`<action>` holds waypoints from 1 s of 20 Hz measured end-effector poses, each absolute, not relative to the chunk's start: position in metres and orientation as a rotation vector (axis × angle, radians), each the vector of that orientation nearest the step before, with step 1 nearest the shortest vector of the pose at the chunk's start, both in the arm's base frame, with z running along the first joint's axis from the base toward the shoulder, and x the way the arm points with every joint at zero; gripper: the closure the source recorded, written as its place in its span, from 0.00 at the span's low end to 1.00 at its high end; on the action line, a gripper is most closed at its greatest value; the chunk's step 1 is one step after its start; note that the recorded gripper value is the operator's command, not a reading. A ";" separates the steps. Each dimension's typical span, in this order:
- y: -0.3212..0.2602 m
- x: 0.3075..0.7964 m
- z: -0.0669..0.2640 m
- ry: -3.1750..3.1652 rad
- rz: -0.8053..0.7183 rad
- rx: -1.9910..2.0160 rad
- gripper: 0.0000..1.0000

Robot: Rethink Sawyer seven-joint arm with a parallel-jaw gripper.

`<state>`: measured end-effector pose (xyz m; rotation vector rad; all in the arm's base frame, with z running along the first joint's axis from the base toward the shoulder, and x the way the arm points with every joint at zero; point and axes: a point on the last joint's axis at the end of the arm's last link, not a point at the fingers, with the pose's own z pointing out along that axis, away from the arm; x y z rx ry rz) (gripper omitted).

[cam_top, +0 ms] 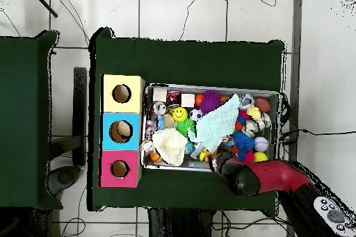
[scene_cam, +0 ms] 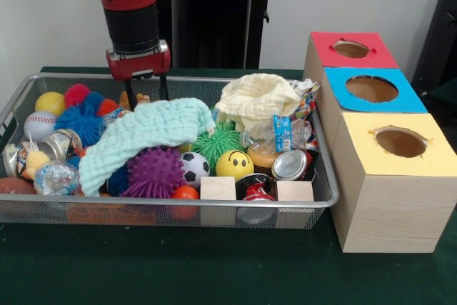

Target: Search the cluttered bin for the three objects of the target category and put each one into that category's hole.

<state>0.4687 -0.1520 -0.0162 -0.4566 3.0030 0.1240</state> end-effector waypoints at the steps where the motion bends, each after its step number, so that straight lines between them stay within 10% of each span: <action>1: -0.153 0.469 -0.016 3.002 0.122 -0.455 0.00; 20: -0.186 0.483 -0.008 2.968 0.010 -0.453 0.00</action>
